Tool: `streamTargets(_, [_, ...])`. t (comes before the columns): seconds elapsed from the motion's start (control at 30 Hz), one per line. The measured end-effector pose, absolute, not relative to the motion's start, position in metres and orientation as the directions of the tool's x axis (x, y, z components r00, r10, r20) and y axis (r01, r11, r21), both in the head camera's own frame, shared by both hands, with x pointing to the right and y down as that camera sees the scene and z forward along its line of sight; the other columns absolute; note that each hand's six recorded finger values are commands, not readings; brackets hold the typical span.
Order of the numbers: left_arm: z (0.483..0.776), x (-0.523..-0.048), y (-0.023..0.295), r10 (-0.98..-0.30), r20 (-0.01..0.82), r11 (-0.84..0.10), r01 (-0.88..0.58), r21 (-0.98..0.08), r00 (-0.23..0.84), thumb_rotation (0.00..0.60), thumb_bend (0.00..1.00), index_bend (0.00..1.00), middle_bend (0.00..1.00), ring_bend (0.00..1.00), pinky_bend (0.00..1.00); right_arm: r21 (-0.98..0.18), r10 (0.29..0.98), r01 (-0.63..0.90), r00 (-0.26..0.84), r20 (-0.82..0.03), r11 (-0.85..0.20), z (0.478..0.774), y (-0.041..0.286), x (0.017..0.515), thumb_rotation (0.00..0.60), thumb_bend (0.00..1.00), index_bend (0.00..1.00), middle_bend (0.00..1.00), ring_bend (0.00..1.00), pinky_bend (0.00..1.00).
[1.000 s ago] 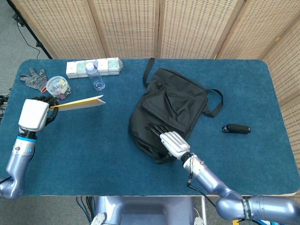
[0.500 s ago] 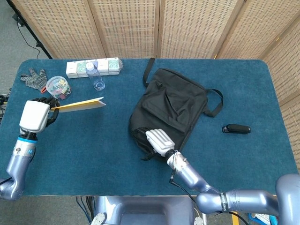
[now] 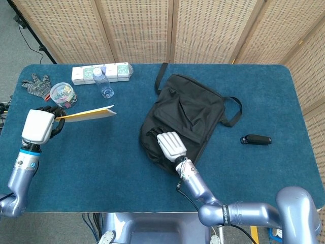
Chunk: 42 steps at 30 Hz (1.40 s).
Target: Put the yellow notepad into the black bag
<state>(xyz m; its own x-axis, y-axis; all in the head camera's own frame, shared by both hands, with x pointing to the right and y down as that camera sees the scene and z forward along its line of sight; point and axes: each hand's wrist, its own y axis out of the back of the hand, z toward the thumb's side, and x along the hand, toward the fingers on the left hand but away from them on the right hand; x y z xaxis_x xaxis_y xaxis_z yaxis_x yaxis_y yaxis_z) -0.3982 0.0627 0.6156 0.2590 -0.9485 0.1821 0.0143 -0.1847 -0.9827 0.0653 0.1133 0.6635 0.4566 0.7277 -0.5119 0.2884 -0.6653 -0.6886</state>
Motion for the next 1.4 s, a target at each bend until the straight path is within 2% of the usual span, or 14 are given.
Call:
streamTargets(0.1, [0.615,-0.398,0.064,-0.947,0.181,-0.183,0.018,-0.983,0.265,0.6,0.55,0.88,0.72,0.6,0.7,-0.706,0.736,0.271,0.441,-0.513,-0.654,0.668,0.111,0.069,0.6,0.12,0.32,0.29,0.26,0.47])
streamTargets(0.17, [0.614,-0.397,0.065,-0.946,0.181,-0.181,0.022,-0.983,0.27,0.6,0.55,0.88,0.72,0.6,0.7,-0.715,0.747,0.275,0.43,-0.506,-0.643,0.669,0.109,0.072,0.6,0.29,0.39,0.37,0.36,0.58])
streamTargets(0.23, [0.614,-0.398,0.065,-0.945,0.18,-0.18,0.027,-0.983,0.273,0.6,0.55,0.88,0.72,0.6,0.7,-0.725,0.764,0.288,0.416,-0.493,-0.625,0.667,0.106,0.074,0.6,0.4,0.44,0.43,0.42,0.66])
streamTargets(0.47, [0.612,-0.397,0.069,-0.937,0.181,-0.171,0.059,-0.984,0.299,0.6,0.55,0.88,0.72,0.6,0.7,-0.714,0.784,0.345,0.399,-0.476,-0.609,0.661,0.104,0.078,0.6,0.55,0.53,0.52,0.52,0.79])
streamTargets(0.73, [0.606,-0.388,0.077,-0.907,0.173,-0.129,0.137,-0.982,0.384,0.6,0.55,0.88,0.72,0.6,0.7,-0.658,0.793,0.446,0.394,-0.465,-0.607,0.642,0.098,0.07,0.6,0.64,0.55,0.54,0.56,0.86])
streamTargets(1.17, [0.595,-0.382,0.086,-0.875,0.15,-0.089,0.154,-0.984,0.459,0.6,0.55,0.88,0.72,0.6,0.7,-0.642,0.789,0.466,0.443,-0.426,-0.609,0.604,0.085,0.018,0.6,0.65,0.56,0.55,0.57,0.88])
streamTargets(1.4, [0.585,-0.371,0.098,-0.814,0.12,-0.026,0.171,-0.985,0.568,0.6,0.55,0.9,0.73,0.6,0.7,-0.66,0.826,0.498,0.366,-0.428,-0.563,0.597,0.056,0.012,0.6,0.65,0.56,0.55,0.57,0.88])
